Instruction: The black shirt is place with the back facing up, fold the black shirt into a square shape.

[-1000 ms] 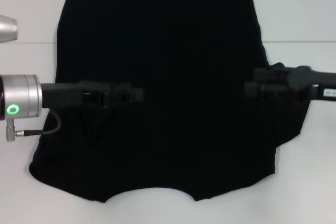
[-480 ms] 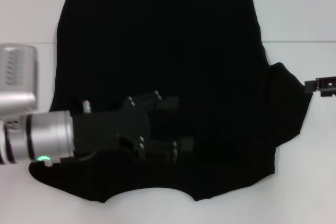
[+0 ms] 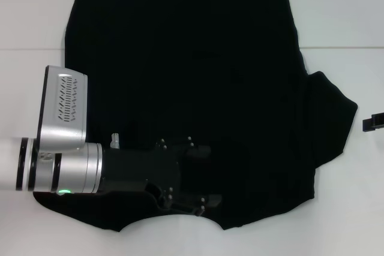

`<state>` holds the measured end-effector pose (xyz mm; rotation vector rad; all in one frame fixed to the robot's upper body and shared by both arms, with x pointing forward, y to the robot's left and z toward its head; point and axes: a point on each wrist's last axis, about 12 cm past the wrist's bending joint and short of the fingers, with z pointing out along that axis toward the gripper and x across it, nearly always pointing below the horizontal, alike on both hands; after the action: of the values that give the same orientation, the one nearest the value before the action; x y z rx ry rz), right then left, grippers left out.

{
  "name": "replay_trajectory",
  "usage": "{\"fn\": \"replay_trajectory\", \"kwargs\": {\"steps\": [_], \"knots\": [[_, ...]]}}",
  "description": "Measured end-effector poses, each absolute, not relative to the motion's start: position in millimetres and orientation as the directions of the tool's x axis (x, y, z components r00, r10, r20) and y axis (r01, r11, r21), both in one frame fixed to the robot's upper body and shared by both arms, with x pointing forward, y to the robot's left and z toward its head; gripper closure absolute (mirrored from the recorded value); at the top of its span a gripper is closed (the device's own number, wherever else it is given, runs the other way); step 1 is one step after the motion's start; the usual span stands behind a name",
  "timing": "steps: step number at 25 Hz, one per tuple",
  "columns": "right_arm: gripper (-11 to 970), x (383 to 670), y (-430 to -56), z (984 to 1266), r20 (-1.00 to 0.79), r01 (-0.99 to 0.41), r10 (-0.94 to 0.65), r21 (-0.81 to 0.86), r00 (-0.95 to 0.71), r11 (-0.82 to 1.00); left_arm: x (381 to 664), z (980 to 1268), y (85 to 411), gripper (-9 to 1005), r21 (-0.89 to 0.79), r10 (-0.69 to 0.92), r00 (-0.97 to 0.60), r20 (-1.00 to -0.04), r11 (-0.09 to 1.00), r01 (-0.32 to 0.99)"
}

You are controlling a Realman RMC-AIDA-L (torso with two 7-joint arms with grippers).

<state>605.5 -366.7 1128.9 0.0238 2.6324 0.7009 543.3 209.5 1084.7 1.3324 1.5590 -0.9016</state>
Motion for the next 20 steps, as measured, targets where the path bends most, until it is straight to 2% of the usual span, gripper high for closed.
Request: {"fn": "replay_trajectory", "kwargs": {"steps": [20], "knots": [[228,619,-324,1098,-0.38,-0.105,0.083,0.449,-0.921,0.887,543,1085,210,62,0.014,0.357,-0.046,-0.933,0.166,0.986]]}}
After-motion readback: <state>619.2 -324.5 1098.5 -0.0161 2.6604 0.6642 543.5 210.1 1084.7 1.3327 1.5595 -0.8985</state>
